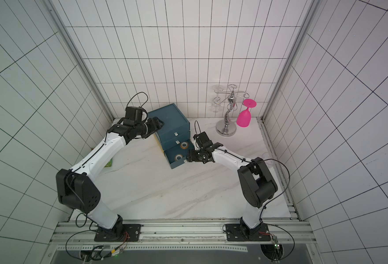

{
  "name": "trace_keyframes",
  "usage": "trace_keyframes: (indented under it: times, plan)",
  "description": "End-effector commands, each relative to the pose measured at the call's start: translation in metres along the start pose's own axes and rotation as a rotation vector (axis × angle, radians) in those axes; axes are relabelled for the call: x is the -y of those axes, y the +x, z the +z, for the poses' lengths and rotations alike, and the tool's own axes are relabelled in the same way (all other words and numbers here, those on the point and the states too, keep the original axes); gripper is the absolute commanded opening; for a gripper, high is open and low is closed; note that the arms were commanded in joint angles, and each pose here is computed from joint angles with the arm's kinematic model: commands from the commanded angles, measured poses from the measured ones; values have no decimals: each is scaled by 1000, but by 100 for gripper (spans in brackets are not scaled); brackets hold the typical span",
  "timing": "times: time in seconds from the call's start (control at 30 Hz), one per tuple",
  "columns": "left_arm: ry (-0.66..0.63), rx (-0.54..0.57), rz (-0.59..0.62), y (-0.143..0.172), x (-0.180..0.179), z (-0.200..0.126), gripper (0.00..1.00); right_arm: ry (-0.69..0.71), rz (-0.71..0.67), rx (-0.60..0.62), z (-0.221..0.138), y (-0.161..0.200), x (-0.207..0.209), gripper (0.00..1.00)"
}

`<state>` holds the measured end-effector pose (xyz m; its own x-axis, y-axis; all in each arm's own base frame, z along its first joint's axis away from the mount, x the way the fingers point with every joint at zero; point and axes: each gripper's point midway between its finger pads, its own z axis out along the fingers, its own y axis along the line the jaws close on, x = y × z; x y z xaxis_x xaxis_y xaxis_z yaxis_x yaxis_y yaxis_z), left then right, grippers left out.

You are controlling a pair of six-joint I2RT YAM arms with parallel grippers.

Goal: Place the transparent tape into the drawer according to color
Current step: Close the drawer in the storage box.

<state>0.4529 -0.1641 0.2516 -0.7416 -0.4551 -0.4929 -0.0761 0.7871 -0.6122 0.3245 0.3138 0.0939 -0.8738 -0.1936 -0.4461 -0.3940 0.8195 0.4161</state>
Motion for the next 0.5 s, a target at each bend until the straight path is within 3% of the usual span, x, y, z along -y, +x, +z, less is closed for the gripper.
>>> trace_keyframes:
  times: [0.0, 0.27, 0.47]
  plan:
    - [-25, -26, 25, -1, -4, 6, 79, 29, -32, -14, 16, 15, 4, 56]
    - [-79, -85, 29, 7, -19, 17, 77, 41, -72, 10, 33, 24, 0, 43]
    - [-94, -127, 19, 13, -27, 22, 76, 57, -101, 83, 39, 14, -4, 39]
